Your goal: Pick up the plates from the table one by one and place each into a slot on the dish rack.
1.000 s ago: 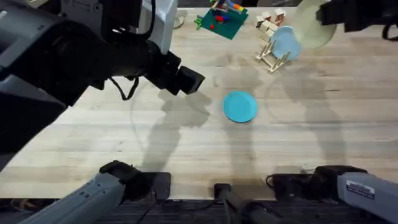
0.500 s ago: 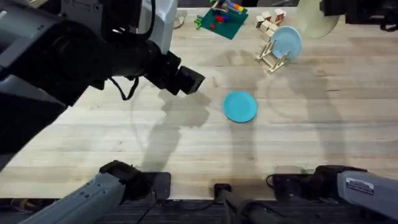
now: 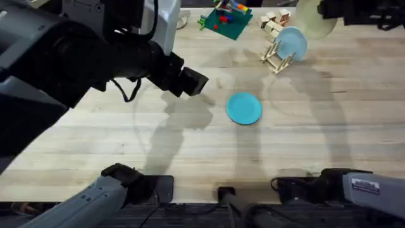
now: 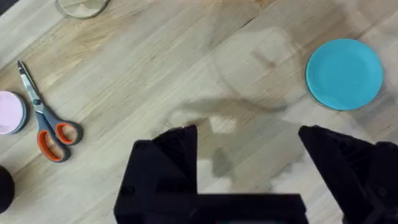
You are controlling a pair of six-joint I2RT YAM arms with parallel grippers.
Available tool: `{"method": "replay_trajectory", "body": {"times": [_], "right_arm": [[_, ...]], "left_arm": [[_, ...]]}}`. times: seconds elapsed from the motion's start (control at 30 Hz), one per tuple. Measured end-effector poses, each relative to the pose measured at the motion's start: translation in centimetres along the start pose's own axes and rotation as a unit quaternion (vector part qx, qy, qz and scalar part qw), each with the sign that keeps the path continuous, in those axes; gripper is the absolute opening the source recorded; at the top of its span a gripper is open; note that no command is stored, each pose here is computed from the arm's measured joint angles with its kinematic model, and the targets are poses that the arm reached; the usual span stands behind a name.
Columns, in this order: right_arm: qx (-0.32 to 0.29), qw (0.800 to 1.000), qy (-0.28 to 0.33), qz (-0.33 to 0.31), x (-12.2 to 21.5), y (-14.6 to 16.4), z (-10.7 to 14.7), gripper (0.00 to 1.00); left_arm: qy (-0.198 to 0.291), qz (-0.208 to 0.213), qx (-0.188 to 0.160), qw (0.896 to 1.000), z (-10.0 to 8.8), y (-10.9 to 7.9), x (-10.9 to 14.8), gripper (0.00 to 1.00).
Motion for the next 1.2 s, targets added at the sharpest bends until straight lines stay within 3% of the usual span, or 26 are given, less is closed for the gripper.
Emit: {"method": "replay_trajectory", "body": {"times": [0.23, 0.7, 1.2], "right_arm": [[0.027, 0.999, 0.005, -0.022, -3.2, -0.1, 0.4, 0.029], [0.020, 0.997, 0.046, -0.065, -7.9, 0.8, 2.8, 0.029], [0.012, 0.993, 0.073, -0.090, -10.4, 1.5, 4.5, 0.029]], "left_arm": [[0.000, 0.000, 0.000, 1.000, 0.0, 0.0, 0.0, 0.992], [0.000, 0.000, 0.000, 1.000, 0.0, 0.0, 0.0, 0.993], [0.000, 0.000, 0.000, 1.000, 0.0, 0.0, 0.0, 0.993]]}}
Point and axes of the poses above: each hand's point on the last joint's axis, 136 mm out from that joint toward the fingers, its own x axis back along the fingers, its own y axis along the line the jaws close on, z = x × y, the point moved 3 cm from there along x, back along the fingers, and after that the axes turned 9 degrees about x, right-handed, at the moved point
